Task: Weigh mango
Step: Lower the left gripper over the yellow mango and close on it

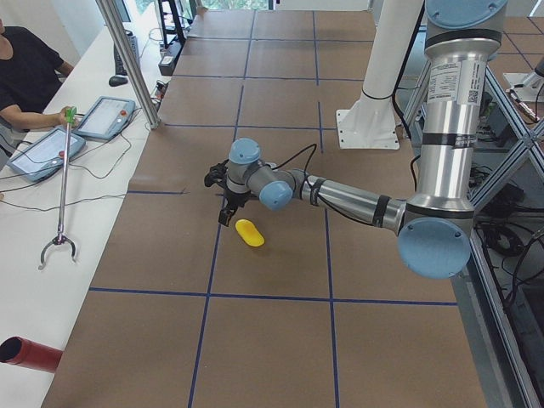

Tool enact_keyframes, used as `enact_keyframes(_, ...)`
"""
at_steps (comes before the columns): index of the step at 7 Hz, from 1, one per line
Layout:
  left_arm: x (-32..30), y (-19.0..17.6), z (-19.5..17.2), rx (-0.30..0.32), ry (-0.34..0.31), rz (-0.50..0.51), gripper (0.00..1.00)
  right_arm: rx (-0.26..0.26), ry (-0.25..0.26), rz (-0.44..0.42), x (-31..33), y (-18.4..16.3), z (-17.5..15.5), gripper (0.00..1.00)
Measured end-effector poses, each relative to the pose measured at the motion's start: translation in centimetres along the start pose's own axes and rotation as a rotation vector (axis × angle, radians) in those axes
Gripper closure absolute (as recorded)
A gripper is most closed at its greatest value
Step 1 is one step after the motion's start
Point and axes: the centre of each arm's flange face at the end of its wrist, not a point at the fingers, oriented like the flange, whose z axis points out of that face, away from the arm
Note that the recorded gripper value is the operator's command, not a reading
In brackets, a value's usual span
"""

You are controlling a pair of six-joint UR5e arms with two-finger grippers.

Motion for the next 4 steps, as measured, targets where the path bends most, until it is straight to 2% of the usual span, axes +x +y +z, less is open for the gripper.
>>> enact_keyframes(2, 1.2, -0.4, 2.3, -0.009, 0.014, 0.027, 0.00, 0.000, 0.000, 0.000, 0.0, 0.0, 0.0, 0.00)
enact_keyframes(4, 0.4, 0.8, 3.5, -0.030, 0.016, 0.025, 0.00, 0.000, 0.000, 0.000, 0.0, 0.0, 0.0, 0.00)
